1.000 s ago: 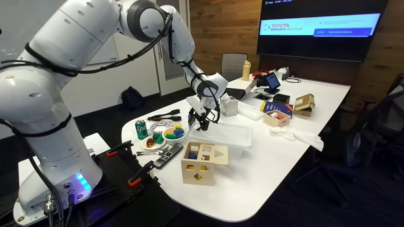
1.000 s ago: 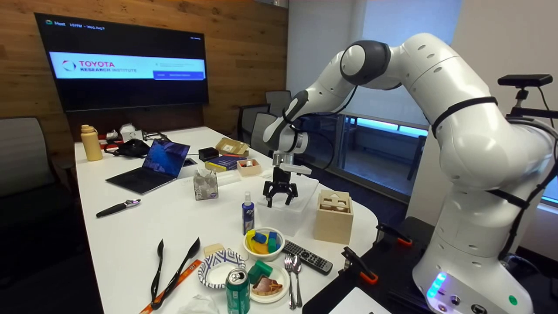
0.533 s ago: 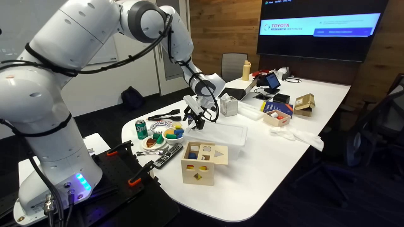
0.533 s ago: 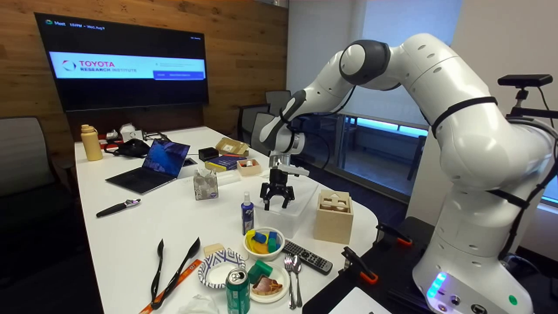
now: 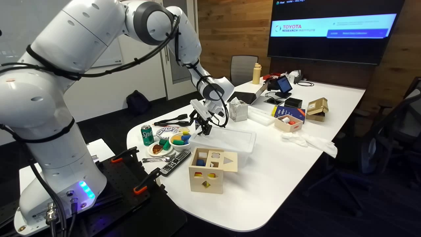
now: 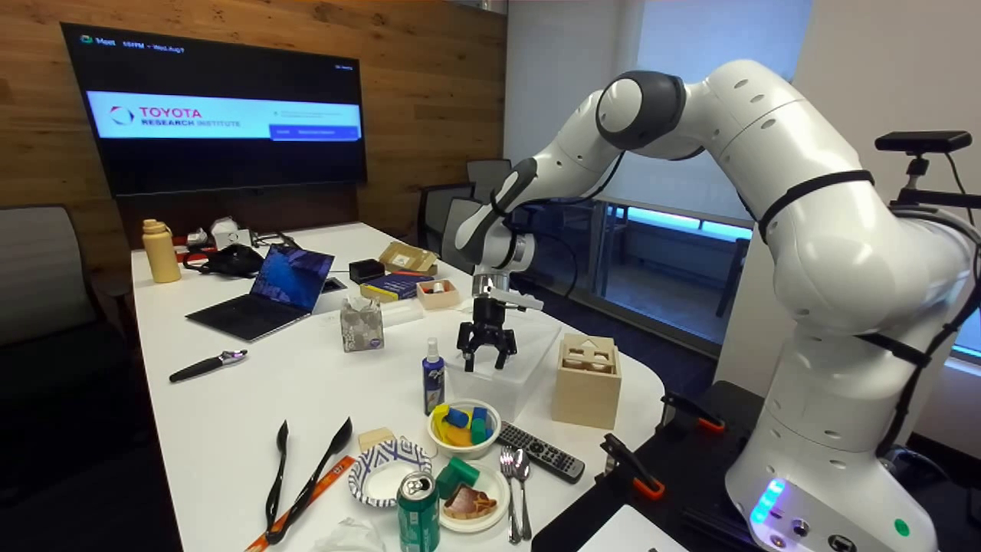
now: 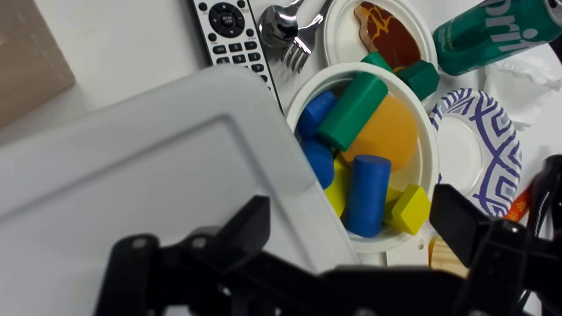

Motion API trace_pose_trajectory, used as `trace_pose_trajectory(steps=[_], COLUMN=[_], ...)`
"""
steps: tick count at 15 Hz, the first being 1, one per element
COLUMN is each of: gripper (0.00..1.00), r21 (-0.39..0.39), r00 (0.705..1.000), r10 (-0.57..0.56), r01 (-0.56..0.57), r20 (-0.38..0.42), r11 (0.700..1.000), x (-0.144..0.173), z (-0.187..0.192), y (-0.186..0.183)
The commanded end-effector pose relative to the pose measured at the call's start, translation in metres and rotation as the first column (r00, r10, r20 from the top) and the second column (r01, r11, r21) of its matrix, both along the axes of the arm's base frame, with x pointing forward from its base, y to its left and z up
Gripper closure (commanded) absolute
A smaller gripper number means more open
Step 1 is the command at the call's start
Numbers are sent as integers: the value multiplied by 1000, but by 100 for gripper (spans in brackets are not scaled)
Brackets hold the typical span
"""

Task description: Close the big lunchbox

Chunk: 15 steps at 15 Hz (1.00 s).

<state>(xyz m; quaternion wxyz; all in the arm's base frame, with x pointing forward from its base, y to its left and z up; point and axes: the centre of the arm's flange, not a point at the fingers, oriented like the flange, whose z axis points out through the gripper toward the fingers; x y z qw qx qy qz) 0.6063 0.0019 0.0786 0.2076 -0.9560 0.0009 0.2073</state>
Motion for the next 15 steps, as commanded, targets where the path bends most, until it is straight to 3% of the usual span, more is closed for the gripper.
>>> trace_pose_trajectory(steps=[1, 11, 15], gripper=[0, 0, 0], r21=[17, -83, -57], r00=[1000, 974, 980], r10=[-19, -72, -68], r01=[18, 92, 80], r20=[10, 215, 185], r11=[1000, 992, 995], x=[1, 8, 16], z=[8, 40, 26], y=[-2, -12, -16])
